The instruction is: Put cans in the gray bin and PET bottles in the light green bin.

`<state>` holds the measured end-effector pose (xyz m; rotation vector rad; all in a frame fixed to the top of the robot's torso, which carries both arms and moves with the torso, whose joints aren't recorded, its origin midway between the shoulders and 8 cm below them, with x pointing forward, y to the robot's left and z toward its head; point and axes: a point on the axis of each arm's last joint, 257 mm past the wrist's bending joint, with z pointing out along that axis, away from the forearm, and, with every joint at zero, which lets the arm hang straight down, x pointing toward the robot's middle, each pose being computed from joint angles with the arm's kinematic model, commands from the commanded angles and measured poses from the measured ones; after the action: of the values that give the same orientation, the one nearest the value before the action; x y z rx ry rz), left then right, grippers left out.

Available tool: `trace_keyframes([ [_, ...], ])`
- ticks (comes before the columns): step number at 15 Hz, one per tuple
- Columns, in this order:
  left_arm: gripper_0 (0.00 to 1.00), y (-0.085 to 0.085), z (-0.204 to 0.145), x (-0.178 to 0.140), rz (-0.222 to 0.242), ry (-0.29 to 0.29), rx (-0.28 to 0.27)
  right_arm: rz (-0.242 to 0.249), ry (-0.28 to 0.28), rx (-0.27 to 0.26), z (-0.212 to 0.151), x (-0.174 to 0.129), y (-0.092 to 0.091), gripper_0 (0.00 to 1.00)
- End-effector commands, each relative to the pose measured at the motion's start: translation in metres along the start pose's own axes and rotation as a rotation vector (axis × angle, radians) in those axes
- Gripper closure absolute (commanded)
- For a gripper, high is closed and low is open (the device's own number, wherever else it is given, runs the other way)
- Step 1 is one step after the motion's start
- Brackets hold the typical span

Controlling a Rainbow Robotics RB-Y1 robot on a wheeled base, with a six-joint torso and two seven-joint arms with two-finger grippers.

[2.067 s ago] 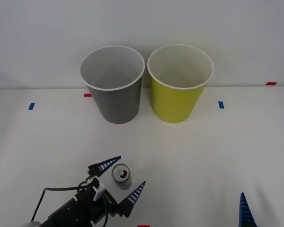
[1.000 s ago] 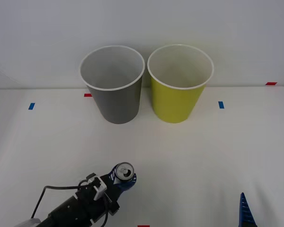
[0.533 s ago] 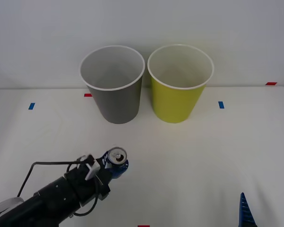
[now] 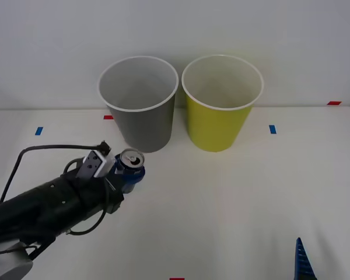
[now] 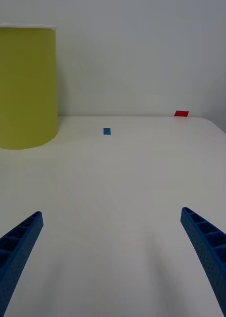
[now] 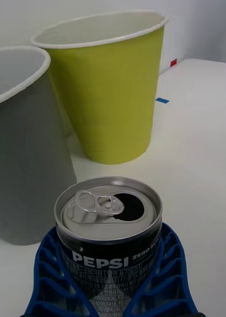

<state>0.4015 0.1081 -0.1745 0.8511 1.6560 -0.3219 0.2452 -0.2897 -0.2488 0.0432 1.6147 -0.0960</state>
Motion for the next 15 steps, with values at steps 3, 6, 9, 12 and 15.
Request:
trace_keyframes([
  [3, 1.00, 0.027, -0.035, -0.049, -0.053, 0.116, 0.003, 0.000, 0.000, 0.000, 0.000, 0.000, 0.000, 0.04],
  [6, 1.00, 0.061, -0.062, -0.085, -0.010, 0.127, -0.018, 0.000, 0.000, 0.000, 0.000, 0.000, 0.000, 0.03],
  [9, 1.00, 0.089, -0.076, -0.131, 0.021, 0.057, -0.071, 0.000, 0.000, 0.000, 0.000, 0.000, 0.000, 0.03],
  [12, 1.00, 0.114, -0.075, -0.171, 0.018, -0.036, -0.114, 0.000, 0.000, 0.000, 0.000, 0.000, 0.000, 0.04],
  [15, 1.00, 0.132, -0.063, -0.195, -0.049, -0.117, -0.115, 0.000, 0.000, 0.000, 0.000, 0.000, 0.000, 0.03],
])
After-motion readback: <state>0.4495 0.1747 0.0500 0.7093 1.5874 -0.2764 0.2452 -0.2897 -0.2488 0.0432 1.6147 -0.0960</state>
